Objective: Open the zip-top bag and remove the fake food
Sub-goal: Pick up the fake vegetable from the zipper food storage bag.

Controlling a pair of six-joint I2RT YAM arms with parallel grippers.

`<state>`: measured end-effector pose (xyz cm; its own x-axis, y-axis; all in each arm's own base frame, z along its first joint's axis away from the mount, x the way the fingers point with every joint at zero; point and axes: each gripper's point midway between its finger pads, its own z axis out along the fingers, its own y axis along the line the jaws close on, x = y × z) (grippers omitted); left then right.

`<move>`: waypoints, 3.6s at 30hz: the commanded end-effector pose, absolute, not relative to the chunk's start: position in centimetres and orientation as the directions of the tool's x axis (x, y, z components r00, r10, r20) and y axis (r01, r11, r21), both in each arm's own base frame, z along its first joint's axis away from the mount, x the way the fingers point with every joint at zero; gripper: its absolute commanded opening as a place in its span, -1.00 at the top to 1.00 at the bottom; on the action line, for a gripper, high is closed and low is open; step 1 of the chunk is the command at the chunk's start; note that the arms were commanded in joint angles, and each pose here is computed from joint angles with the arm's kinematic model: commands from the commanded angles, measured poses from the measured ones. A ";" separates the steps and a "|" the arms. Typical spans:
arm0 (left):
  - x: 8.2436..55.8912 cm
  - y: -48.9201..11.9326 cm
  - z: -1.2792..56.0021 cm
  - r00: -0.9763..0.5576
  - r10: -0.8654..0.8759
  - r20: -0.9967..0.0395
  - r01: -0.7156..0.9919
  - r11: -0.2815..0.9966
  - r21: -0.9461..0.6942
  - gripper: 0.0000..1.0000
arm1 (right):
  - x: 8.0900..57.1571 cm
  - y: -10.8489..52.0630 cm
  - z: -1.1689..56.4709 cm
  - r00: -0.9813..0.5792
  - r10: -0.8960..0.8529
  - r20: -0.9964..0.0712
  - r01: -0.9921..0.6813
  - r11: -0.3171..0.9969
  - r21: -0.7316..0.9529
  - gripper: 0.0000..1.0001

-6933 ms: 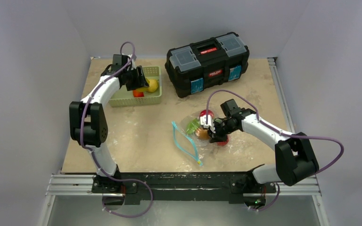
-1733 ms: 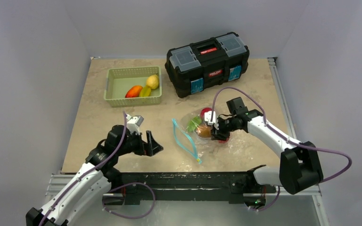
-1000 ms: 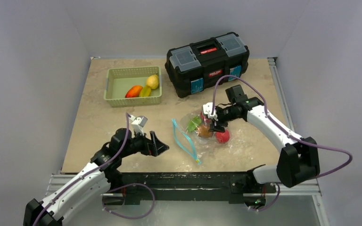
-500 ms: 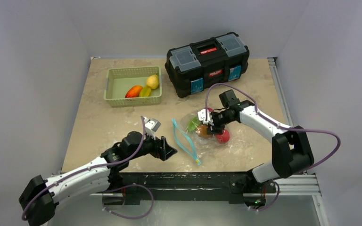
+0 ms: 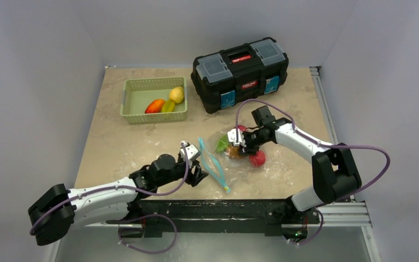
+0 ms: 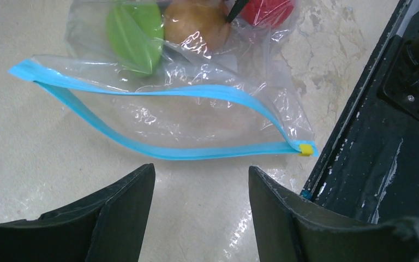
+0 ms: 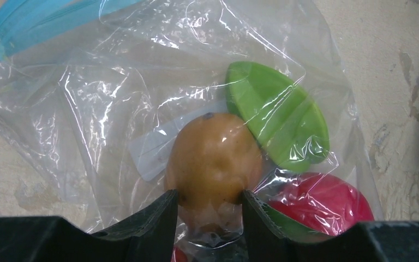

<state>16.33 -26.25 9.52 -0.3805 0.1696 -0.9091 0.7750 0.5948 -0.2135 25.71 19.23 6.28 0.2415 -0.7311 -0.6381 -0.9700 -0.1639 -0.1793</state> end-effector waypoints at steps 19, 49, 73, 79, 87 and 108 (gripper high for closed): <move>17.9 -30.6 9.1 -0.119 0.285 -0.951 0.861 0.506 0.044 -0.32 | 23.7 20.0 4.9 0.288 -0.739 -0.610 -0.957 -0.247 -0.152 0.02; 16.7 -22.6 9.9 -0.249 0.112 -0.962 0.706 0.701 -0.101 -1.00 | 24.5 19.6 8.3 0.257 -0.686 -0.681 -0.966 -0.186 -0.177 -0.08; 18.4 -28.7 9.6 -0.069 0.305 -0.950 0.834 0.540 0.112 -0.24 | 24.8 18.6 4.7 0.246 -0.764 -0.597 -0.969 -0.214 -0.126 0.37; 19.0 -29.7 8.5 -0.075 0.334 -0.940 0.839 0.530 0.122 -0.20 | 24.3 19.2 4.7 0.259 -0.751 -0.607 -0.965 -0.235 -0.120 0.55; 19.7 -30.9 8.8 -0.067 0.340 -0.938 0.841 0.525 0.130 -0.25 | 23.2 20.5 4.8 0.274 -0.723 -0.634 -0.957 -0.273 -0.101 0.86; 20.7 -32.2 8.9 -0.069 0.255 -0.965 0.844 0.530 0.079 -0.43 | 21.6 22.5 5.1 0.252 -0.686 -0.683 -0.953 -0.298 -0.052 0.75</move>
